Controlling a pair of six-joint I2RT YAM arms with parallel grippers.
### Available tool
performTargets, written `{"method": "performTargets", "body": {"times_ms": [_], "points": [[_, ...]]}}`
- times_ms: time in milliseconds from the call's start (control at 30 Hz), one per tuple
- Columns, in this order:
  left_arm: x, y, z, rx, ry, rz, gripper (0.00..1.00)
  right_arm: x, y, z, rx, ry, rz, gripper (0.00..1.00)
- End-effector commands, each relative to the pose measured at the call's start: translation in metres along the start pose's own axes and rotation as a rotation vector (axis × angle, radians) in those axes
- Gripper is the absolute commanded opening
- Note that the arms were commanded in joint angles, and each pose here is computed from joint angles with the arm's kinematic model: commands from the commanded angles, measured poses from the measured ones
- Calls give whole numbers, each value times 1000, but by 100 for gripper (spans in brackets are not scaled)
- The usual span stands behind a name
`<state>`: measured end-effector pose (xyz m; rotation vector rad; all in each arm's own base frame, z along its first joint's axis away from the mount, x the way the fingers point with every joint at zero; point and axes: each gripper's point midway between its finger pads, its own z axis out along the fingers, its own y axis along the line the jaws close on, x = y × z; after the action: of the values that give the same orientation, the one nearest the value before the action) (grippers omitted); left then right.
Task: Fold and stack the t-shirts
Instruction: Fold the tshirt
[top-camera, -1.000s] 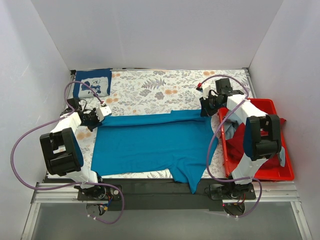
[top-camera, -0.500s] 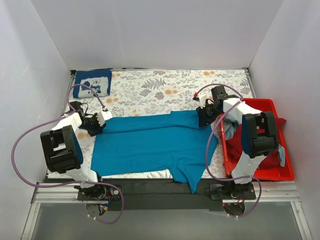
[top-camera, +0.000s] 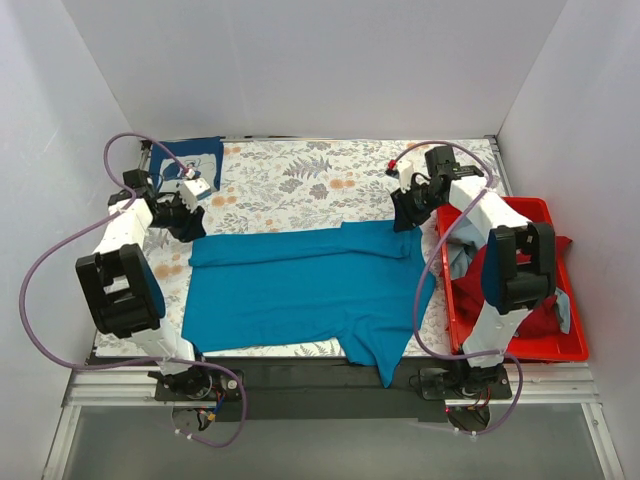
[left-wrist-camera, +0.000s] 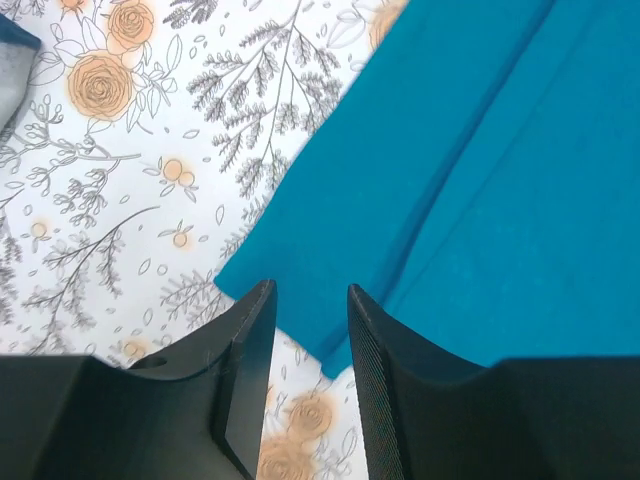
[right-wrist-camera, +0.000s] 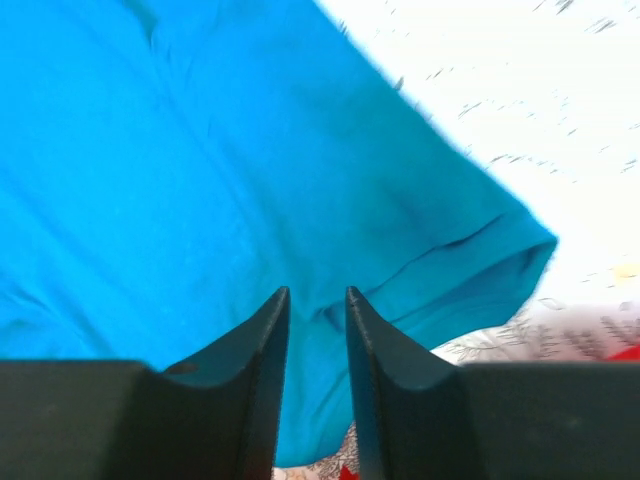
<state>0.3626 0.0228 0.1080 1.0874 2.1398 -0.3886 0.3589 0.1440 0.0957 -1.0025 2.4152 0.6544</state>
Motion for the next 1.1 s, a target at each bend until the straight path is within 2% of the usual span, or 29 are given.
{"method": "performTargets", "body": {"times_ms": [0,167,367,500,533,633,667,733,767,867,1000,1067], "points": [[-5,5,19,6,-1,-185,34,-15,-5,1,3,-11,28,34],[7,10,46,-20,78,-321,33,-1,-25,30,19,50,79,30],[58,15,74,-63,239,-486,27,6,-40,59,19,86,107,30],[82,30,84,-140,306,-533,22,-6,-47,69,34,65,104,31],[83,46,83,-191,307,-536,21,-14,-49,72,34,57,98,31],[90,67,87,-196,303,-575,18,-29,-47,76,26,30,120,32],[73,81,86,-194,258,-555,18,-36,-45,75,13,13,124,33],[61,85,88,-162,225,-545,20,-47,-43,68,15,-16,127,35],[39,93,87,-144,160,-522,22,-56,-44,62,27,-35,115,37],[-6,94,82,-105,87,-479,27,-79,-51,43,60,-98,95,39],[-92,62,79,-2,-88,-402,32,-106,-60,17,85,-181,98,41],[-121,53,85,10,-144,-367,34,-110,-60,11,89,-198,118,43]]}}
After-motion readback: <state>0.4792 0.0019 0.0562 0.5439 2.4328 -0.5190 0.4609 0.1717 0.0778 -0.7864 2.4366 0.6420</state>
